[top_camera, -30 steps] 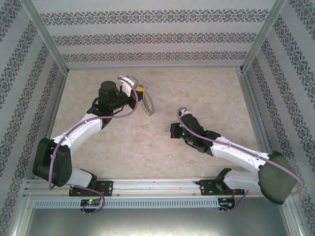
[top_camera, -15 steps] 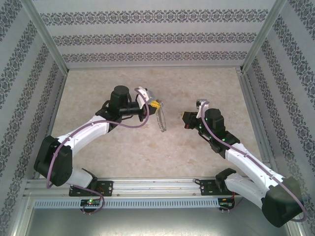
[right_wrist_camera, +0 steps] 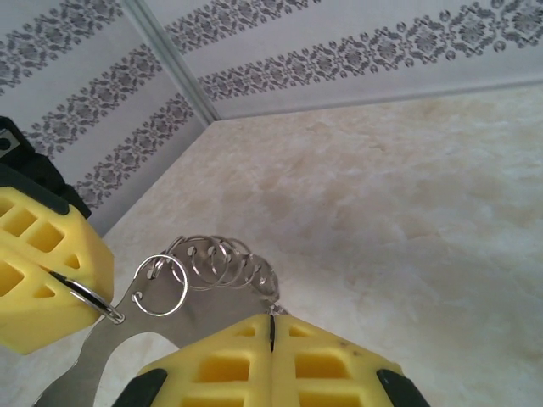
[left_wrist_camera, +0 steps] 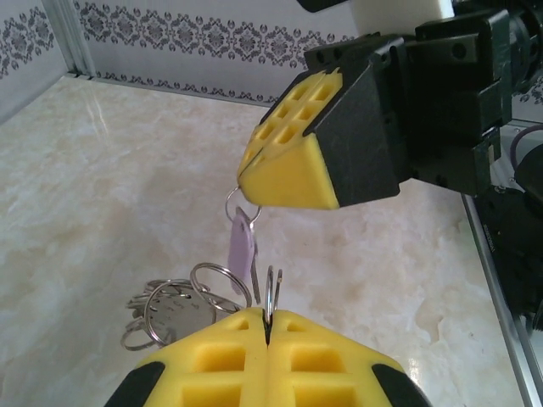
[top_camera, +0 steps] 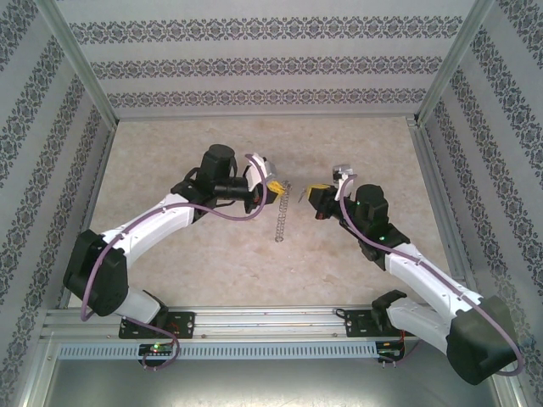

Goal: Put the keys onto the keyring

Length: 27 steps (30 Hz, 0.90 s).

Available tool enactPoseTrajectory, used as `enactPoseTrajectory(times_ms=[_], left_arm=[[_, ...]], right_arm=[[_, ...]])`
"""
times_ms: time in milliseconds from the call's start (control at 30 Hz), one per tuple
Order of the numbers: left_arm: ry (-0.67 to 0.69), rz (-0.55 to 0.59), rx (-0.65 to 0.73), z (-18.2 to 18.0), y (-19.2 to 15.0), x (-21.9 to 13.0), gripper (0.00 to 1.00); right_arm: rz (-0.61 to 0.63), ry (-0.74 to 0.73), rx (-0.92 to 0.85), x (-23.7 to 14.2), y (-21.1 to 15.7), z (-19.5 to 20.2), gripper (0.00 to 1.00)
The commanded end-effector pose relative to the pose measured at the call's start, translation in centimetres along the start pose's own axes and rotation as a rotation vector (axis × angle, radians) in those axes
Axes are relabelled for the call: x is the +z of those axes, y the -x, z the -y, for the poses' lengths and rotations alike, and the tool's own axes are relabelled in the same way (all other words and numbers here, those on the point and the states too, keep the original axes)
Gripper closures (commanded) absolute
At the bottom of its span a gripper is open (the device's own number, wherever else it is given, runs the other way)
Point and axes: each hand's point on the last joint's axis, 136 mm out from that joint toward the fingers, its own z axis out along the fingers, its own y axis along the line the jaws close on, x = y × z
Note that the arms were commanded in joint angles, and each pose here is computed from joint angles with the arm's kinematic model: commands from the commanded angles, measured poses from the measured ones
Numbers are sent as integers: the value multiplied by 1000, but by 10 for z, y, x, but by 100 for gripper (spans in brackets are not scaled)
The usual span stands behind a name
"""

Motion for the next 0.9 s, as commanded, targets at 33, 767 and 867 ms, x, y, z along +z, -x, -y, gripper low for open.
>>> enactPoseTrajectory(times_ms=[33,767,867], left_arm=[[-32,4,12,7,9,7,100],[-22,-12,6,10,12,12,100],[-22,-13,6,10,13,12,100]], right_arm=[[40,73,-42,-3,8,-13,100],[33,159,-83,-2,7,-52,100],[37,166,-90,-3,8,-55,100]])
